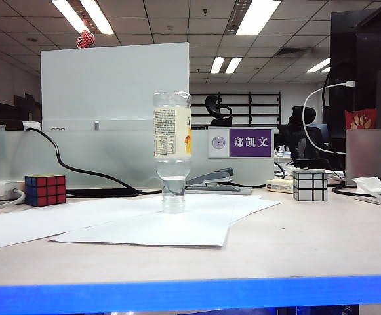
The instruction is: Flip the plastic bottle upside down.
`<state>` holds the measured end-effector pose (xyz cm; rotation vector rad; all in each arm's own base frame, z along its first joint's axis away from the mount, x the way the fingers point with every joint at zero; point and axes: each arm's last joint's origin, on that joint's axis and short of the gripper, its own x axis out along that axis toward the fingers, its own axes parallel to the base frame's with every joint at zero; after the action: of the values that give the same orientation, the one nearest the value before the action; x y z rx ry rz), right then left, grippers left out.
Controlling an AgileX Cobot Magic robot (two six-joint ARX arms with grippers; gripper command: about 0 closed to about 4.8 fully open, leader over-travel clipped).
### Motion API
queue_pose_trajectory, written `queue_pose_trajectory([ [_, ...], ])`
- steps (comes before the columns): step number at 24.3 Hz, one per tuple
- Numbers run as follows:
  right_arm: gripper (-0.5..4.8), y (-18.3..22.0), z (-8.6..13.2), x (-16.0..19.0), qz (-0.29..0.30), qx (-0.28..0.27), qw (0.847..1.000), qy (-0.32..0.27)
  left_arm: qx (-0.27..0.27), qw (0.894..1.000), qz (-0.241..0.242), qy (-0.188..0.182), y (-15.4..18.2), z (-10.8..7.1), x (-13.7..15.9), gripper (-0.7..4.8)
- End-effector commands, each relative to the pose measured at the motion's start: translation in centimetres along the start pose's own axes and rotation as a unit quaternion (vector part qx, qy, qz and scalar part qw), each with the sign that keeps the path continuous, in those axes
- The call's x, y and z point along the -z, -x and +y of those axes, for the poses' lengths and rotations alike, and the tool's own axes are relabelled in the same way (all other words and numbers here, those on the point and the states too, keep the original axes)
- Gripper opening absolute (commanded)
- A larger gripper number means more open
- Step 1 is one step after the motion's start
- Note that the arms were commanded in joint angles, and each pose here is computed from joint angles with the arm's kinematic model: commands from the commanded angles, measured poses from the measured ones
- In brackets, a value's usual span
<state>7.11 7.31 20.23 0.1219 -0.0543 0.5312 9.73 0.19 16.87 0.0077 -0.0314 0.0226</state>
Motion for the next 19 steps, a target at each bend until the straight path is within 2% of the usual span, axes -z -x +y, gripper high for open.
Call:
queue_pose_trajectory([
  [1, 0.09, 0.2, -0.2, -0.3, -0.01, 0.007, 1.0, 0.025, -0.001, 1.0, -0.007, -0.002, 0.0, 0.0, -0.2, -0.03],
  [7, 0.09, 0.2, -2.6, -0.6, -0.027, 0.048, 0.998, 0.018, 0.001, 1.0, -0.008, -0.002, 0.0, 0.0, -0.2, -0.03],
  [14, 0.09, 1.2, -6.7, -1.1, -0.037, 0.11, 0.993, -0.035, 0.001, 1.0, -0.007, -0.002, 0.0, 0.0, -0.2, -0.03],
  [19, 0.09, 2.2, -7.6, -1.3, -0.053, 0.169, 0.984, -0.029, 0.001, 1.0, -0.007, -0.002, 0.0, 0.0, -0.2, -0.03],
])
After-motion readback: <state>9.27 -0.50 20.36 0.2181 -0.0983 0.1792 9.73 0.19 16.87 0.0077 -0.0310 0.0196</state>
